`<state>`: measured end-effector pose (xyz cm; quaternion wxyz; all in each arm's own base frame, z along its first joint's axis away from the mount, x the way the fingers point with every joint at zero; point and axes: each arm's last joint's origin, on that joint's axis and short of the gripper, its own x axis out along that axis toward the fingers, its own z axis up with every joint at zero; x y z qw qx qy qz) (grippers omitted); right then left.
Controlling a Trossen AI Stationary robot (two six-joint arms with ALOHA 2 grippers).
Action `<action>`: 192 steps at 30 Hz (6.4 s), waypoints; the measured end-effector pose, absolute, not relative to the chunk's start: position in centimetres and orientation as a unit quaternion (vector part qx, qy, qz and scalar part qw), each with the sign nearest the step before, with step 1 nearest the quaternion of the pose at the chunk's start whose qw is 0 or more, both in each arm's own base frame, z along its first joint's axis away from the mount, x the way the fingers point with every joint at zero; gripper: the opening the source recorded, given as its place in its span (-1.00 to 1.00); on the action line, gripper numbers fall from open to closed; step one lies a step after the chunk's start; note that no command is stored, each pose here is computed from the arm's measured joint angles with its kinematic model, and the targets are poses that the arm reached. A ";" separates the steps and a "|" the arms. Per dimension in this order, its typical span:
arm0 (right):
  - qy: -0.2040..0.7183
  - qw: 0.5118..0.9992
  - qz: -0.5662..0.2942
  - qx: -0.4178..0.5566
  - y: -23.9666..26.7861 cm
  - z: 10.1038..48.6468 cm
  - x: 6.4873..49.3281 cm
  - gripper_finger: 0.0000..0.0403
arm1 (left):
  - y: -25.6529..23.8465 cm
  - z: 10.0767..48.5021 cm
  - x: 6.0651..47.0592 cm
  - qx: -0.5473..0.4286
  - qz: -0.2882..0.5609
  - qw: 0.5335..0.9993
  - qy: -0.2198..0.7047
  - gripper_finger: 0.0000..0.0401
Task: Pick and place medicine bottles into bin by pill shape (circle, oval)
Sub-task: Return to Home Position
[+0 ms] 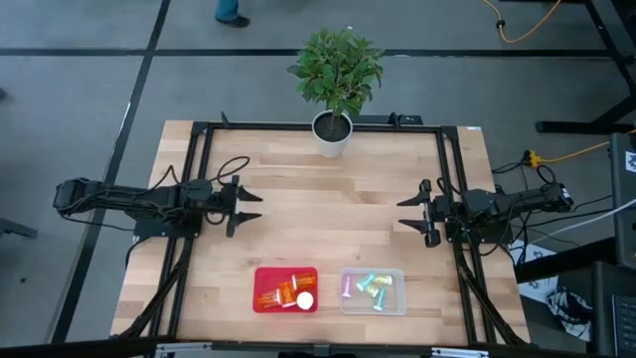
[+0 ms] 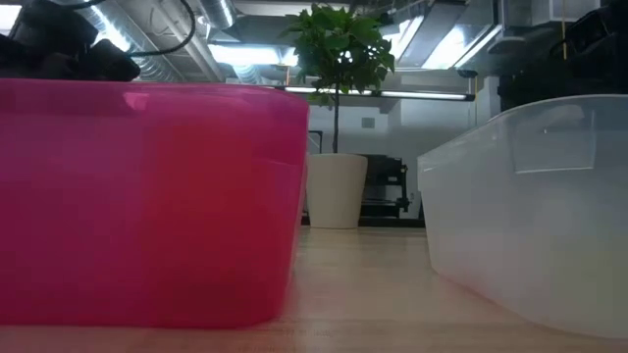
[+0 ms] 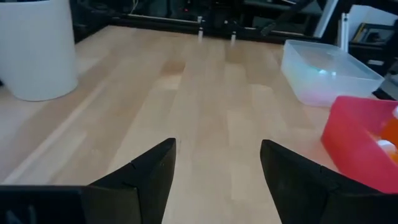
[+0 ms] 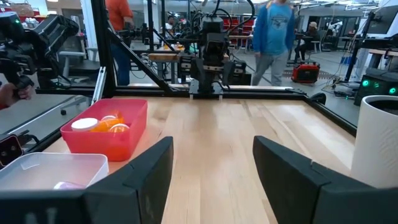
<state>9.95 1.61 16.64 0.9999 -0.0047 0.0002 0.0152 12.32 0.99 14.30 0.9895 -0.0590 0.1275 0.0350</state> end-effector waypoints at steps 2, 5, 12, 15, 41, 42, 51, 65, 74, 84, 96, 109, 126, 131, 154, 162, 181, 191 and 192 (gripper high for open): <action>0.000 1.000 0.015 -0.005 1.6 16.6 10.0 0.12 | 0.9 14.3 12.3 -0.059 0.027 0.990 0.126 0.13; 0.000 1.000 0.015 -0.005 1.6 16.6 10.0 0.12 | 0.9 14.5 12.2 -0.060 0.015 0.991 0.118 0.13; 0.000 1.000 0.015 -0.005 1.6 16.6 10.0 0.12 | 0.9 15.0 11.5 -0.054 0.032 0.994 0.094 0.13; 0.000 1.000 0.015 -0.005 1.6 16.6 10.0 0.12 | 0.9 15.0 11.0 -0.055 0.039 0.993 0.094 0.13; 0.000 1.000 0.015 -0.006 1.6 16.6 10.0 0.12 | 0.9 16.6 9.8 -0.038 0.046 0.998 -0.005 0.13; 0.000 1.000 0.015 -0.006 1.6 16.6 10.0 0.12 | 0.9 16.6 9.8 -0.038 0.045 0.998 -0.005 0.13; 0.000 1.000 0.015 -0.017 1.6 16.6 10.0 0.12 | 0.9 16.5 9.8 -0.034 0.044 0.998 0.002 0.13; 0.000 1.000 0.015 -0.016 1.6 16.6 10.0 0.12 | 0.9 16.5 9.8 -0.034 0.044 0.998 0.002 0.13; 0.000 1.000 0.015 -0.016 1.6 16.6 10.0 0.12 | 0.9 16.5 9.8 -0.034 0.044 0.998 0.002 0.13; 0.000 1.000 0.015 -0.016 1.6 16.6 10.0 0.12 | 0.9 16.5 9.8 -0.034 0.044 0.998 0.002 0.13; 0.000 1.000 0.015 -0.016 1.6 16.6 10.0 0.12 | 0.9 16.5 9.8 -0.034 0.044 0.998 0.002 0.13; 0.000 1.000 0.015 -0.016 1.6 16.6 10.0 0.12 | 0.9 16.5 9.8 -0.034 0.044 0.998 0.002 0.13; 0.000 1.000 0.015 -0.016 1.6 16.6 10.0 0.12 | 0.9 16.5 9.8 -0.034 0.044 0.998 0.002 0.13; -0.025 1.000 0.001 -0.003 1.1 17.0 9.7 0.12 | 0.9 16.5 9.8 -0.034 0.044 0.998 0.002 0.13; -0.013 1.000 -0.001 0.007 -0.2 16.8 9.7 0.12 | 0.9 16.5 9.8 -0.034 0.048 0.998 0.002 0.13; -0.014 1.000 0.011 0.023 0.1 16.8 9.7 0.12 | 0.9 16.5 9.8 -0.034 0.048 0.998 0.002 0.13; -0.012 1.000 0.017 0.023 0.2 16.8 9.8 0.12 | 0.9 16.5 9.8 -0.034 0.048 0.998 0.002 0.13; -0.012 1.000 0.017 0.022 0.2 16.8 9.8 0.12 | 0.9 16.5 9.8 -0.034 0.048 0.998 0.002 0.13; -0.012 1.000 0.017 0.022 0.2 16.8 9.8 0.12 | 0.9 16.5 9.8 -0.034 0.048 0.998 0.002 0.13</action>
